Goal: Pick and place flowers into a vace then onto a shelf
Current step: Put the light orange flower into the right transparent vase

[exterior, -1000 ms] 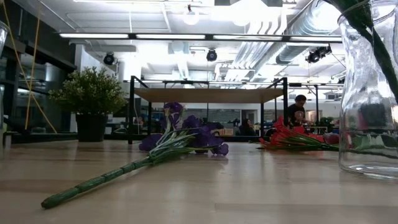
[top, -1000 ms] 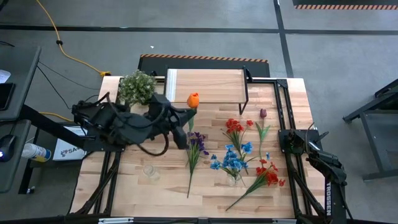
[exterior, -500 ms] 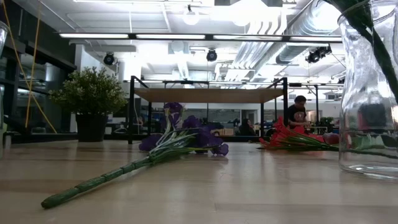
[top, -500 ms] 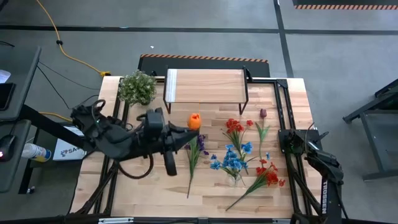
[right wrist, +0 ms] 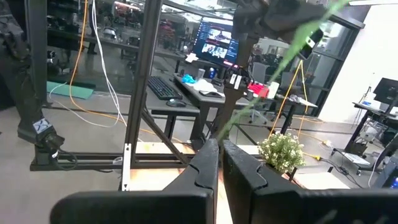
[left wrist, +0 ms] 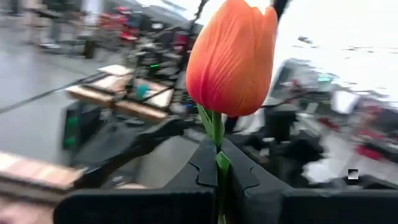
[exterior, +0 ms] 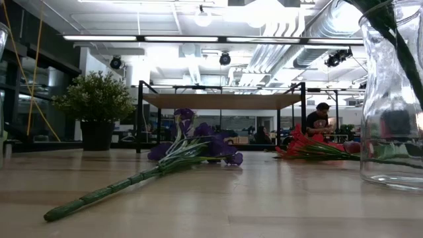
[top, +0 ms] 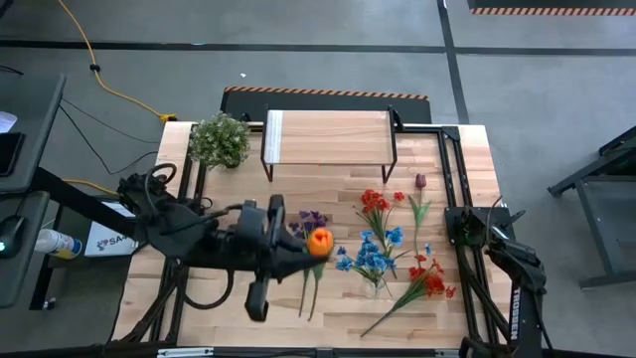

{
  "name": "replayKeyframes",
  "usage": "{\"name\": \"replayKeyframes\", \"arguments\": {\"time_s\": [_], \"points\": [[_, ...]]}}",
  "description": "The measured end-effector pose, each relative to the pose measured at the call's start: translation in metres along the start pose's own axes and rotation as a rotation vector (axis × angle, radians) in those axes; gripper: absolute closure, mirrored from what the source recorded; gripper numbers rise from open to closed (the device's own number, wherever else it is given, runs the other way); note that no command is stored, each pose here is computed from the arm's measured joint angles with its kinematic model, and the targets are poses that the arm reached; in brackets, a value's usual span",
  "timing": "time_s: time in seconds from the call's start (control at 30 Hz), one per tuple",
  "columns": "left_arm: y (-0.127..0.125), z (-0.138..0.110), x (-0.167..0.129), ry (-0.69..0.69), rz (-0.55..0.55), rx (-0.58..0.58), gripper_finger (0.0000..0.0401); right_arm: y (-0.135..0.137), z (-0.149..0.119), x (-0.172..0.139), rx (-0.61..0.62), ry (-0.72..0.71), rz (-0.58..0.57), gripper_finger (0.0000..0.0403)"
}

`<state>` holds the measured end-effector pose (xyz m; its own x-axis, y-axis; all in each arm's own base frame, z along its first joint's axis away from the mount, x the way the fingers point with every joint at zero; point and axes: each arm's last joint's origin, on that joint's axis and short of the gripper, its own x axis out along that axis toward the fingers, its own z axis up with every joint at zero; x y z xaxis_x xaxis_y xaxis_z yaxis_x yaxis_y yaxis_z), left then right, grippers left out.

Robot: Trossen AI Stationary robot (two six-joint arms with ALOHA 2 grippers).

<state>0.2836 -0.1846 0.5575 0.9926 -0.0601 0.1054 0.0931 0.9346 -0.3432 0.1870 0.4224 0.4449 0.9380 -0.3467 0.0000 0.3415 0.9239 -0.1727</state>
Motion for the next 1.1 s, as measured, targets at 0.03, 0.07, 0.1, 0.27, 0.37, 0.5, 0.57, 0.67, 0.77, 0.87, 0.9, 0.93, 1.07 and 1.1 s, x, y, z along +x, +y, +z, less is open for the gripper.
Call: {"name": "replayKeyframes", "arguments": {"time_s": [0.03,0.07,0.1,0.27,0.37,0.5,0.57,0.67,0.77,0.87,0.9,0.93,1.07,1.1], "points": [[-0.001,-0.001,0.001,0.002,-0.022,0.004,0.0371,0.0,0.0,0.0,0.0,0.0,0.0,0.0391],[-0.002,-0.001,0.001,0.003,-0.044,0.011,0.0371,0.0,0.0,0.001,0.0,0.0,-0.001,0.0391],[-0.003,-0.002,0.002,0.008,-0.068,0.016,0.0371,0.0,0.0,0.001,-0.001,0.0,-0.002,0.0391],[-0.009,-0.008,0.008,0.029,-0.195,0.033,0.0371,0.0,0.0,0.004,-0.001,0.001,-0.008,0.0391],[-0.013,-0.008,0.009,0.032,-0.279,0.039,0.0371,0.0,0.0,0.006,-0.001,0.002,-0.012,0.0391],[-0.017,-0.009,0.012,0.018,-0.379,0.035,0.0371,-0.001,0.0,0.009,-0.001,0.003,-0.02,0.0391],[-0.02,-0.012,0.015,0.021,-0.435,0.043,0.0371,-0.001,0.0,0.012,-0.001,0.005,-0.026,0.0391],[-0.022,-0.014,0.016,0.019,-0.481,0.044,0.0371,-0.001,0.0,0.018,-0.001,0.007,-0.037,0.0391],[-0.024,-0.017,0.02,0.017,-0.492,0.044,0.0371,-0.002,0.0,0.021,-0.002,0.008,-0.045,0.0391],[-0.025,-0.024,0.024,0.038,-0.486,0.052,0.0371,-0.002,0.0,0.022,-0.012,0.008,-0.046,0.0391],[-0.025,-0.026,0.026,0.036,-0.485,0.051,0.0371,-0.002,0.0,0.022,-0.012,0.008,-0.047,0.0391],[-0.025,-0.027,0.027,0.043,-0.481,0.054,0.0371,-0.002,0.0,0.022,-0.011,0.008,-0.047,0.0391],[-0.026,-0.035,0.033,0.057,-0.472,0.062,0.0371,-0.002,0.0,0.024,-0.003,0.009,-0.052,0.0391],[-0.027,-0.037,0.034,0.062,-0.472,0.063,0.0371,-0.002,-0.001,0.026,-0.003,0.01,-0.055,0.0391]]}}
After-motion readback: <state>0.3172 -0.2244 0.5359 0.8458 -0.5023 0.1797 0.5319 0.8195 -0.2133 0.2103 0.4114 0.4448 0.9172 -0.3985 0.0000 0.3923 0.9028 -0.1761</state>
